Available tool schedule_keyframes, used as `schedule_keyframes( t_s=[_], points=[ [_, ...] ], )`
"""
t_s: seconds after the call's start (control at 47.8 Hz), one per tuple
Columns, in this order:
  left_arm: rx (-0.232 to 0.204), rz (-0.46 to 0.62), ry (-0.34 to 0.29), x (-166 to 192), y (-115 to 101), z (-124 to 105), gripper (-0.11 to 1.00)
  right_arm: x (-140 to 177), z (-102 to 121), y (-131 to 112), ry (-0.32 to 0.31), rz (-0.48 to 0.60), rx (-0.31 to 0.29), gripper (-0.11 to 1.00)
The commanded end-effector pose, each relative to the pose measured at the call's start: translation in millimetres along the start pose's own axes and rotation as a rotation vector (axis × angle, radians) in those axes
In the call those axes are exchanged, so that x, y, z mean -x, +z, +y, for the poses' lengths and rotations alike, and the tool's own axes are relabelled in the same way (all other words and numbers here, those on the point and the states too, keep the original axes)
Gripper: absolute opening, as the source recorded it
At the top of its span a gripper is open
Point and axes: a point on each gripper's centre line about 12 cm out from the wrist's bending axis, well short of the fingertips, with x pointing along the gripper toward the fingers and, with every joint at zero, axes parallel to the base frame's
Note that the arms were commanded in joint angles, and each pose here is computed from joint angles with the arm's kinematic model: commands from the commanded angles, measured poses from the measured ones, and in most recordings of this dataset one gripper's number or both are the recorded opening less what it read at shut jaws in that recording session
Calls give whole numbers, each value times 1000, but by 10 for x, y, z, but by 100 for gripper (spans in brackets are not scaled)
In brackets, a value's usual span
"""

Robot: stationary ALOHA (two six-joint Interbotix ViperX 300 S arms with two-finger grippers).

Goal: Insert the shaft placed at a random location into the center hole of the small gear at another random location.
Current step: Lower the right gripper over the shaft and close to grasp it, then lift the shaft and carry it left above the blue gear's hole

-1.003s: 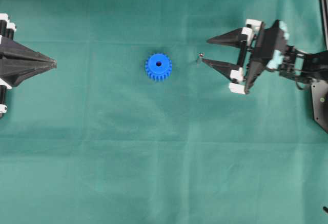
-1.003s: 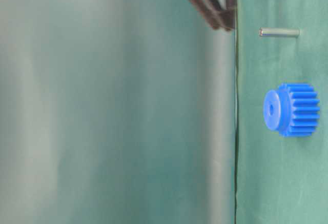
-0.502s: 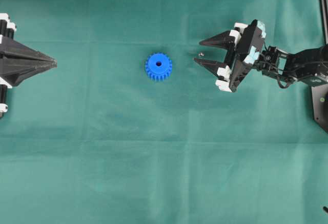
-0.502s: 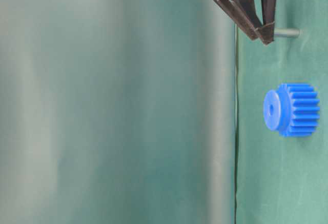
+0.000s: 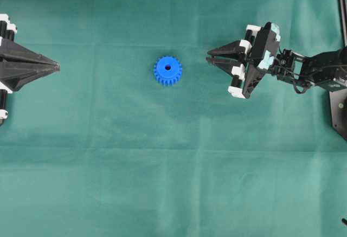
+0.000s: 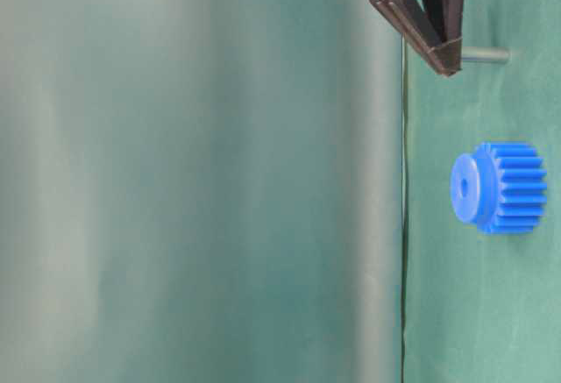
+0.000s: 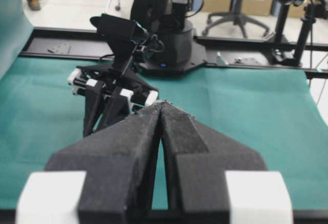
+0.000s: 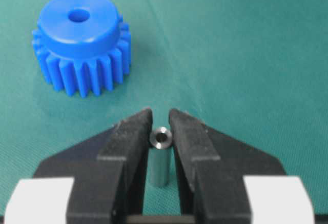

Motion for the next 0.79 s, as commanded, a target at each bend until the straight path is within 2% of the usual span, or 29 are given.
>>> schedule_keyframes(
  t_s=[0.0,0.167,0.397,0.773],
  points=[
    [3,-11,2,-12,37,2,-1,-11,24,103,9,-37,-5,14],
    [3,-14,1,-9,47,2,-1,69,46,278,17,-75,-19,14],
    [3,-17,1,2,62,1,-1,197,100,574,34,-81,4,14],
    [6,-12,2,3,52,2,-1,157,133,650,40,-77,10,14]
  ],
)
